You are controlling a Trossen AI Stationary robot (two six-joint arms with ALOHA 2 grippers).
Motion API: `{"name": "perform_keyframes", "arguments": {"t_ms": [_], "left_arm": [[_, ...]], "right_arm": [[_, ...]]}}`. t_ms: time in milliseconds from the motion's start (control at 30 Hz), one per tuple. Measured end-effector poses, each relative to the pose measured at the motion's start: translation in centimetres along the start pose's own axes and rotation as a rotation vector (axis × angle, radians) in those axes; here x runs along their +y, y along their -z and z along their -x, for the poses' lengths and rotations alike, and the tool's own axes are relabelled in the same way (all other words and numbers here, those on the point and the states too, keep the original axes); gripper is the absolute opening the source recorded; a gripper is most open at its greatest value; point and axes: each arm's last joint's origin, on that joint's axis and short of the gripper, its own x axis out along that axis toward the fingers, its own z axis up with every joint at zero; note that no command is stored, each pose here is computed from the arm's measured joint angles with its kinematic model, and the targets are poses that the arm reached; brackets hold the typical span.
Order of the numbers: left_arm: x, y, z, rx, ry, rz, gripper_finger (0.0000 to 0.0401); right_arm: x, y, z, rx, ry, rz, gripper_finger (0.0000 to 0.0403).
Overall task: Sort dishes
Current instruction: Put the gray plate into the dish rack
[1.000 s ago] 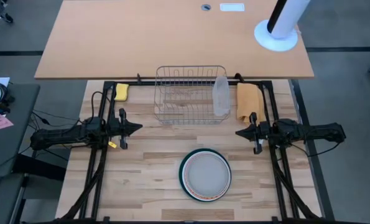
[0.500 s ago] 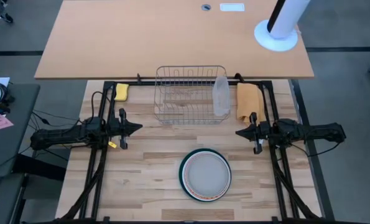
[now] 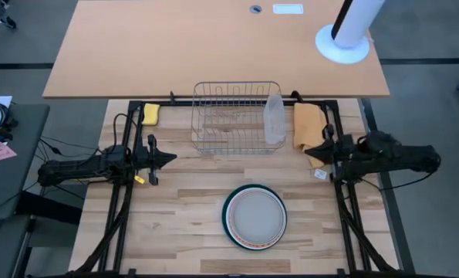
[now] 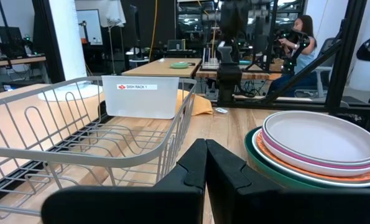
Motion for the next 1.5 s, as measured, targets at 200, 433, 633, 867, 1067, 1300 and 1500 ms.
{"name": "perform_keyframes", "arguments": {"t_ms": [200, 433, 633, 867, 1067, 1300, 1500], "left_arm": [[0.0, 0.0, 0.0, -0.001, 0.000, 0.000, 0.0000], [0.0, 0.0, 0.0, -0.001, 0.000, 0.000, 0.0000], [0.0, 0.0, 0.0, -0.001, 0.000, 0.083, 0.0000], [0.1, -0.8, 0.0, -0.076, -0.028, 0.236, 0.0000], [0.3, -4.1, 0.8, -0.181, -0.020, 0.229, 0.0000], [0.5, -9.3, 2.5, -0.300, 0.016, 0.234, 0.0000], [0.5, -12.5, 2.1, -0.249, 0.011, 0.215, 0.0000]], "right_arm": [[0.1, -7.9, -0.1, 0.007, 0.012, 0.080, 0.0000], [0.3, -12.4, -1.4, -0.002, 0.016, 0.106, 0.0000], [0.5, -9.6, -3.2, 0.136, -0.001, 0.081, 0.0000], [1.1, -4.3, -5.0, 0.212, -0.038, -0.031, 0.0000], [2.1, 0.7, -6.1, 0.251, -0.084, -0.154, 0.0000], [3.2, 5.2, -7.3, 0.340, 0.002, -0.292, 0.0000], [4.6, 6.8, -8.4, 0.432, 0.071, -0.376, 0.0006]]}}
